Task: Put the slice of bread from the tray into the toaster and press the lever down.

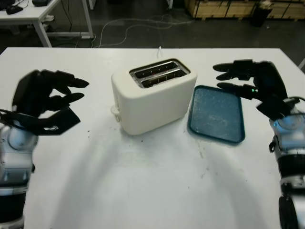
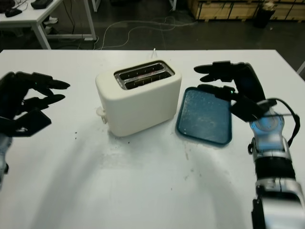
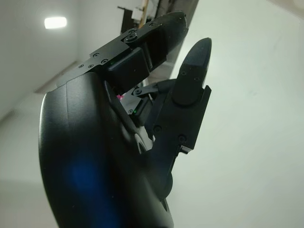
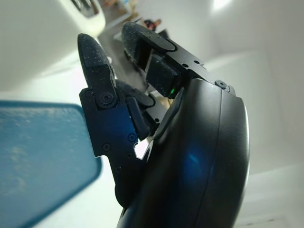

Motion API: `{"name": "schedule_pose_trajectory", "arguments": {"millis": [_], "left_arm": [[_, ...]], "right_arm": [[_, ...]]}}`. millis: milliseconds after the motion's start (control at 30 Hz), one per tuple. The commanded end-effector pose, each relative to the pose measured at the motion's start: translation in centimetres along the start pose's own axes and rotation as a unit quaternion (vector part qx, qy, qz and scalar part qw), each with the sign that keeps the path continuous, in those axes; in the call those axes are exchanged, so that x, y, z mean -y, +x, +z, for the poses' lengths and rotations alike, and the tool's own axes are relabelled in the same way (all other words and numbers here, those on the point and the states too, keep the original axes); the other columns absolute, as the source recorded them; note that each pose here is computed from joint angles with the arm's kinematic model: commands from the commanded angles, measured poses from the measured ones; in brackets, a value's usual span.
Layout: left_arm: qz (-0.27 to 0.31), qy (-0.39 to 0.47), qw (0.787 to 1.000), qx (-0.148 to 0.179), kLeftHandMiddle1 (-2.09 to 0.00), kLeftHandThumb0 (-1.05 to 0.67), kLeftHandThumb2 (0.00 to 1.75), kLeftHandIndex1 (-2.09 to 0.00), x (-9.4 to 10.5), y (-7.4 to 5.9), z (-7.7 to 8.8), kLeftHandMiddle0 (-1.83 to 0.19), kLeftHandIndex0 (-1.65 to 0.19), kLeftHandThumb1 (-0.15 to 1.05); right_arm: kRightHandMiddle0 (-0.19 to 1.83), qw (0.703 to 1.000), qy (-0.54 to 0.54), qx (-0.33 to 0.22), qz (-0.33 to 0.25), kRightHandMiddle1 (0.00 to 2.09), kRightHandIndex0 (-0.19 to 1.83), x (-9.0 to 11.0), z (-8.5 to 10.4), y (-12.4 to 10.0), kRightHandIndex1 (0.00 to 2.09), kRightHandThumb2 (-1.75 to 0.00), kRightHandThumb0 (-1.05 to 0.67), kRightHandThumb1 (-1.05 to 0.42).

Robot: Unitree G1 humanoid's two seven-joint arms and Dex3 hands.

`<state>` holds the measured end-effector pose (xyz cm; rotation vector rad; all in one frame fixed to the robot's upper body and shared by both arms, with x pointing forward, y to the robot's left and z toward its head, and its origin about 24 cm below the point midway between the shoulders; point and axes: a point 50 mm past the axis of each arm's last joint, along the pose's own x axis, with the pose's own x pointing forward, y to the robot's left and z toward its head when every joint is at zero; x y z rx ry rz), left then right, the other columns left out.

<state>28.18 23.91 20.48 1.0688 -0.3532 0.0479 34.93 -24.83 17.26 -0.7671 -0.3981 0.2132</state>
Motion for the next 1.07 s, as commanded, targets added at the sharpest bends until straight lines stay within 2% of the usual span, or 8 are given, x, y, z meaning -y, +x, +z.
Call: {"name": "schedule_pose_trajectory", "arguments": {"millis": [0, 133, 267, 367, 633, 867, 1033], "left_arm": [[-0.016, 0.022, 1.000, 0.010, -0.81, -0.40, 0.00, -0.01, -0.7, 0.9, 0.4, -0.89, -1.18, 0.73], [-0.037, 0.045, 0.998, 0.022, -0.81, -0.41, 0.00, -0.02, -1.5, 2.0, 0.7, -0.96, -1.21, 0.72], [-0.041, 0.041, 0.997, 0.042, -0.88, -0.39, 0.00, -0.04, -1.3, 2.7, 1.4, -0.96, -1.24, 0.71], [-0.038, 0.022, 0.998, 0.054, -0.98, -0.33, 0.00, -0.04, -0.7, 2.7, 1.8, -0.94, -1.25, 0.71], [-0.048, 0.018, 0.998, 0.047, -0.92, -0.34, 0.01, -0.03, 0.6, 2.8, 2.1, -0.91, -1.22, 0.73], [-0.053, 0.015, 0.997, 0.047, -0.90, -0.34, 0.00, -0.02, 1.0, 2.8, 2.1, -0.91, -1.21, 0.74], [-0.052, 0.014, 0.997, 0.048, -0.89, -0.33, 0.00, -0.02, 1.1, 2.8, 2.1, -0.92, -1.22, 0.73]], "right_arm": [[0.95, 0.999, -0.036, -0.014, 0.008, 0.01, 0.95, 1.0, 0.4, 0.9, 0.36, 0.00, -0.56, -0.79], [0.97, 0.996, -0.081, -0.026, 0.026, 0.01, 0.95, 1.9, 1.2, 2.2, 0.33, 0.00, -0.62, -0.79], [0.98, 0.992, -0.119, -0.031, 0.039, 0.01, 0.94, 2.0, 1.7, 3.1, 0.30, 0.00, -0.60, -0.77], [0.98, 0.990, -0.130, -0.032, 0.048, 0.01, 0.97, 1.7, 1.9, 3.6, 0.30, 0.00, -0.59, -0.77], [1.00, 0.986, -0.148, -0.031, 0.077, 0.01, 1.00, 1.1, 2.1, 4.1, 0.34, 0.00, -0.64, -0.78], [1.01, 0.983, -0.159, -0.027, 0.088, 0.01, 0.90, 0.8, 2.1, 4.2, 0.58, 0.00, -0.68, -0.80], [1.01, 0.982, -0.161, -0.030, 0.092, 0.01, 0.87, 0.7, 2.2, 4.2, 0.62, 0.00, -0.69, -0.80]]}}
